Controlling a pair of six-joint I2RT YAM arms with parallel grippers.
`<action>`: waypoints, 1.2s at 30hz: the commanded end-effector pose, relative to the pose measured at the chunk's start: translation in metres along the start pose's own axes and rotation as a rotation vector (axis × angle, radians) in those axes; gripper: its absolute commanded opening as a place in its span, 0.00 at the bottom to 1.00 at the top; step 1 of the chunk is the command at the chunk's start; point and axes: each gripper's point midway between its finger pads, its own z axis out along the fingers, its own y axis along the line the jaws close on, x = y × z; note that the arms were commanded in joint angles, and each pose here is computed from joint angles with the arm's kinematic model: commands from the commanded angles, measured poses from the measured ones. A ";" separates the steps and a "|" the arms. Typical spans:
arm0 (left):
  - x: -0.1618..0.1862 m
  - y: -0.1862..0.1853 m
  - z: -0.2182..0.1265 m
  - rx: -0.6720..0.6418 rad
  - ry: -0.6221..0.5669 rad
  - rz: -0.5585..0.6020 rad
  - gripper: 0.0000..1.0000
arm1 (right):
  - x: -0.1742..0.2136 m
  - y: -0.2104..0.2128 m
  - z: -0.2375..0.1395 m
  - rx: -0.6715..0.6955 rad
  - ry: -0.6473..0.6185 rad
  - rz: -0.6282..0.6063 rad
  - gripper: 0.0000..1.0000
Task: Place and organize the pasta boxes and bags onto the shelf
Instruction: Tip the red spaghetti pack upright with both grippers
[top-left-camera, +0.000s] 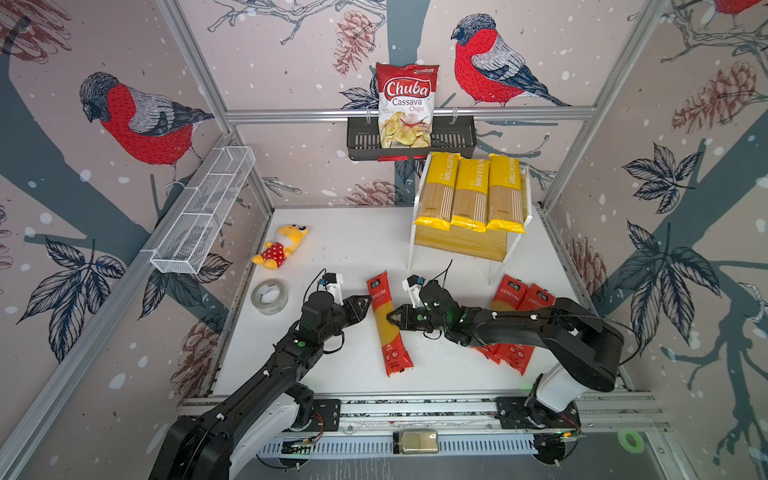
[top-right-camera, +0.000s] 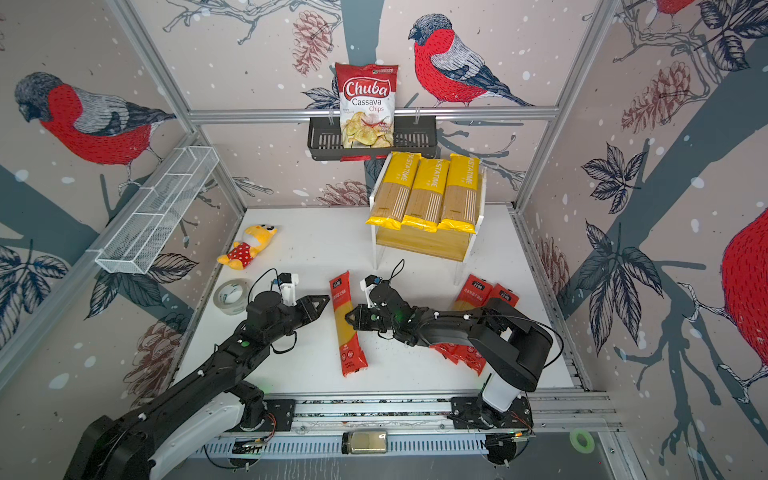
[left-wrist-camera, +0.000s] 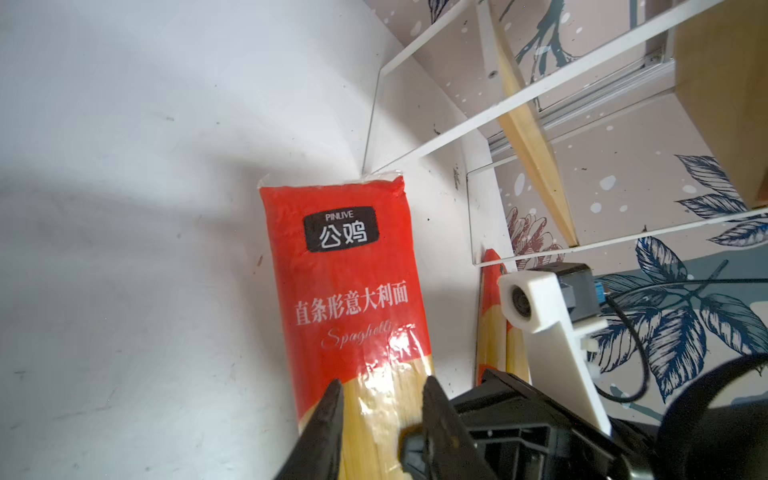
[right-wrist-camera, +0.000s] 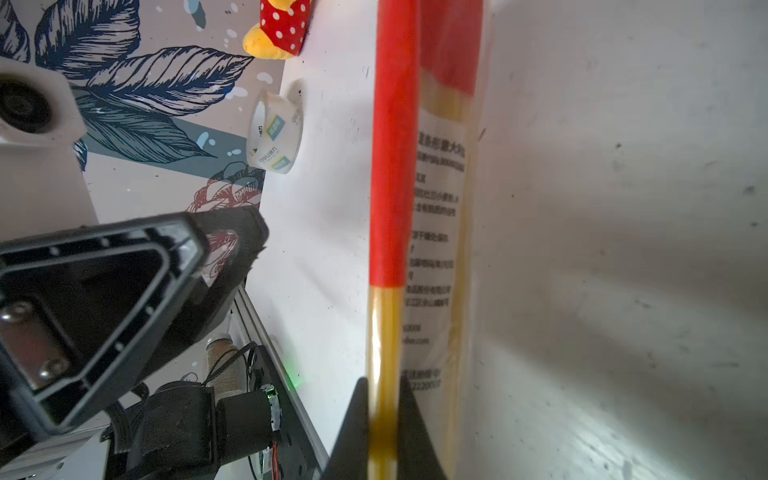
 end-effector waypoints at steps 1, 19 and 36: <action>-0.001 -0.010 -0.003 0.026 0.020 0.031 0.35 | -0.022 0.027 -0.007 -0.079 -0.080 -0.069 0.01; -0.025 -0.064 -0.023 0.243 -0.069 0.143 0.63 | -0.048 0.083 -0.061 -0.228 -0.234 -0.213 0.00; -0.032 -0.088 -0.036 0.374 -0.089 0.204 0.72 | -0.057 0.106 -0.088 -0.302 -0.287 -0.239 0.00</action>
